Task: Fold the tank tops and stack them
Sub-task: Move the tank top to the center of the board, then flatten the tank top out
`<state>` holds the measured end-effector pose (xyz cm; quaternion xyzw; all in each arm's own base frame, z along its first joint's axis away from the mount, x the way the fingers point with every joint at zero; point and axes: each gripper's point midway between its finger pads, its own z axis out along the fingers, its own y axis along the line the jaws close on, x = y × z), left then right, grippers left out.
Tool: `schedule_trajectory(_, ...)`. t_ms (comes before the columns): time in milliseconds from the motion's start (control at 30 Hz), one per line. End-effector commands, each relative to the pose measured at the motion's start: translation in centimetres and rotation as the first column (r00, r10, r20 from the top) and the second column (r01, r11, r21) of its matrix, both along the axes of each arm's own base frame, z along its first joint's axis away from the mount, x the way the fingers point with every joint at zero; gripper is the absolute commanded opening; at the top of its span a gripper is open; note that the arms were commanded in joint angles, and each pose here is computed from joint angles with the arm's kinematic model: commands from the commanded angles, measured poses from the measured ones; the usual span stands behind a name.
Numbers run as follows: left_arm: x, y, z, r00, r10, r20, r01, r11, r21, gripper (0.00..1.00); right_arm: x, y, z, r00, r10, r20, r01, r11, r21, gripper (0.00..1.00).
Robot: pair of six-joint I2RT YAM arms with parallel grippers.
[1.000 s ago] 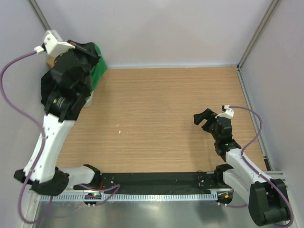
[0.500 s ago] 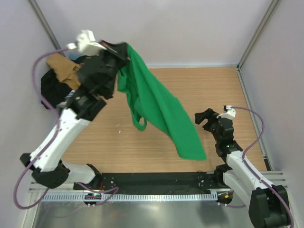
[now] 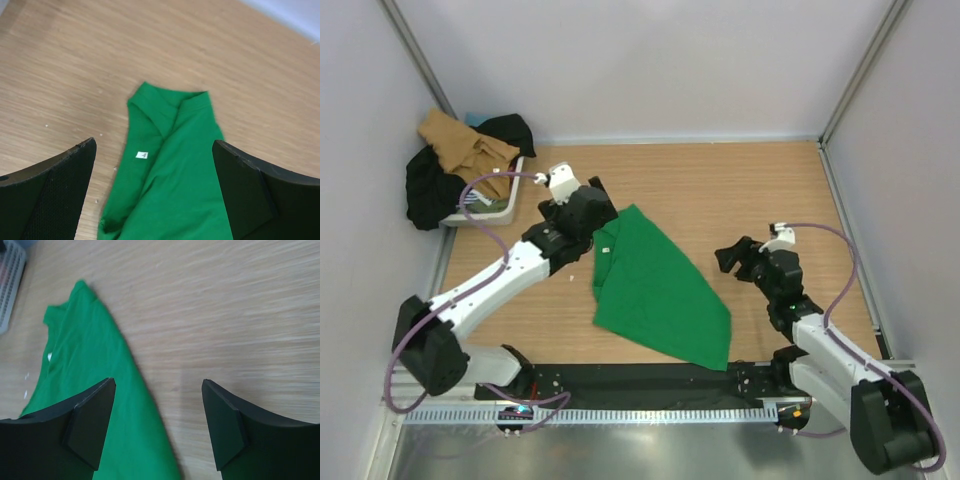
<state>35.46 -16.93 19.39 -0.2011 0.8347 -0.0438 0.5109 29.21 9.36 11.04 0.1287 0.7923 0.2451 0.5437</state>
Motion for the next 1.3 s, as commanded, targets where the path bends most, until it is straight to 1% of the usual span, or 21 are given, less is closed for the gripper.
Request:
schedule_trajectory(0,-1.1,1.8,5.0,0.992,0.032,0.121,-0.026,0.998,-0.05,0.99,-0.1,5.1,2.5,0.974,0.212,0.08,-0.211,0.977,-0.024,0.76)
schedule_trajectory(67,-1.8,2.3,4.8,0.994,0.019,0.11,-0.01,0.997,-0.082,1.0,-0.4,7.6,2.5,0.952,0.296,0.08,-0.289,0.953,-0.087,0.72)
schedule_trajectory(100,-2.3,2.8,3.2,0.997,0.021,0.076,-0.015,0.996,-0.085,1.0,-0.7,8.6,2.6,0.943,0.323,0.084,-0.312,0.943,-0.116,0.71)
schedule_trajectory(133,-2.9,3.4,1.4,0.999,0.021,0.034,-0.016,0.991,-0.132,0.99,-1.8,11.4,2.6,0.905,0.417,0.08,-0.401,0.902,-0.162,0.69)
schedule_trajectory(233,-3.0,4.4,-0.9,0.999,0.046,0.006,-0.043,0.96,-0.277,1.0,-3.6,15.3,2.8,0.844,0.533,0.056,-0.509,0.83,-0.227,0.65)
schedule_trajectory(267,-3.2,6.9,-3.5,0.994,0.104,-0.042,-0.112,0.947,-0.3,0.99,-3.8,16.0,1.8,0.839,0.544,0.01,-0.525,0.814,-0.248,0.63)
schedule_trajectory(300,-3.2,6.4,-3.5,0.997,0.065,-0.035,-0.074,0.92,-0.386,0.99,-4.4,16.8,1.4,0.827,0.562,-0.02,-0.548,0.798,-0.25,0.58)
schedule_trajectory(333,-3.3,7.3,-4.2,0.995,0.09,-0.039,-0.098,0.902,-0.421,1.0,-3.8,17.0,1.7,0.849,0.526,-0.043,-0.517,0.812,-0.271,0.57)
schedule_trajectory(367,-3.9,8.9,-6.5,0.987,0.138,-0.081,-0.16,0.883,-0.44,1.0,-4.8,18.4,0.5,0.833,0.546,-0.093,-0.549,0.793,-0.265,0.57)
schedule_trajectory(400,-3.7,9.0,-6.0,0.989,0.142,-0.044,-0.146,0.867,-0.476,1.0,-5.0,19.5,1.0,0.826,0.556,-0.092,-0.559,0.788,-0.259,0.56)
schedule_trajectory(500,-4.3,10.2,-7.7,0.984,0.173,-0.047,-0.174,0.86,-0.48,0.99,-7.4,22.7,-0.8,0.8,0.58,-0.157,-0.598,0.744,-0.299,0.57)
schedule_trajectory(567,-4.6,10.6,-8.5,0.984,0.171,-0.052,-0.175,0.862,-0.475,1.0,-7.7,24.8,0.1,0.813,0.56,-0.159,-0.576,0.734,-0.361,0.59)
schedule_trajectory(600,-4.5,10.6,-8.5,0.986,0.163,-0.04,-0.162,0.866,-0.472,1.0,-9.4,26.3,-1.7,0.788,0.579,-0.208,-0.608,0.679,-0.412,0.6)
schedule_trajectory(633,-4.5,10.8,-8.7,0.986,0.159,-0.042,-0.16,0.87,-0.466,1.0,-9.4,27.8,-0.4,0.789,0.58,-0.202,-0.603,0.67,-0.433,0.61)
schedule_trajectory(667,-4.6,10.9,-9.3,0.987,0.152,-0.057,-0.161,0.873,-0.461,1.0,-9.3,28.0,-1.0,0.805,0.55,-0.223,-0.581,0.654,-0.484,0.61)
schedule_trajectory(733,-4.7,10.8,-9.7,0.989,0.132,-0.058,-0.144,0.883,-0.447,1.0,-10.5,30.2,-2.0,0.789,0.554,-0.266,-0.599,0.599,-0.532,0.61)
schedule_trajectory(800,-4.5,10.4,-9.9,0.993,0.107,-0.041,-0.114,0.881,-0.459,0.99,-10.9,31.9,-1.5,0.795,0.55,-0.256,-0.586,0.589,-0.556,0.62)
schedule_trajectory(967,-4.5,10.8,-10.0,0.995,0.103,-0.019,-0.101,0.896,-0.433,1.0,-11.3,32.9,-4.7,0.805,0.497,-0.325,-0.577,0.529,-0.622,0.62)
schedule_trajectory(1167,-4.6,10.9,-10.0,0.994,0.105,-0.013,-0.1,0.893,-0.44,0.99,-12.3,33.3,-6.6,0.811,0.473,-0.345,-0.569,0.502,-0.651,0.61)
schedule_trajectory(1233,-4.5,10.7,-10.0,0.995,0.097,-0.016,-0.094,0.893,-0.44,1.0,-12.4,33.1,-7.2,0.807,0.473,-0.355,-0.576,0.497,-0.649,0.57)
schedule_trajectory(1267,-4.5,10.7,-10.1,0.995,0.097,-0.018,-0.095,0.893,-0.44,1.0,-12.5,33.1,-7.3,0.806,0.472,-0.357,-0.577,0.495,-0.649,0.42)
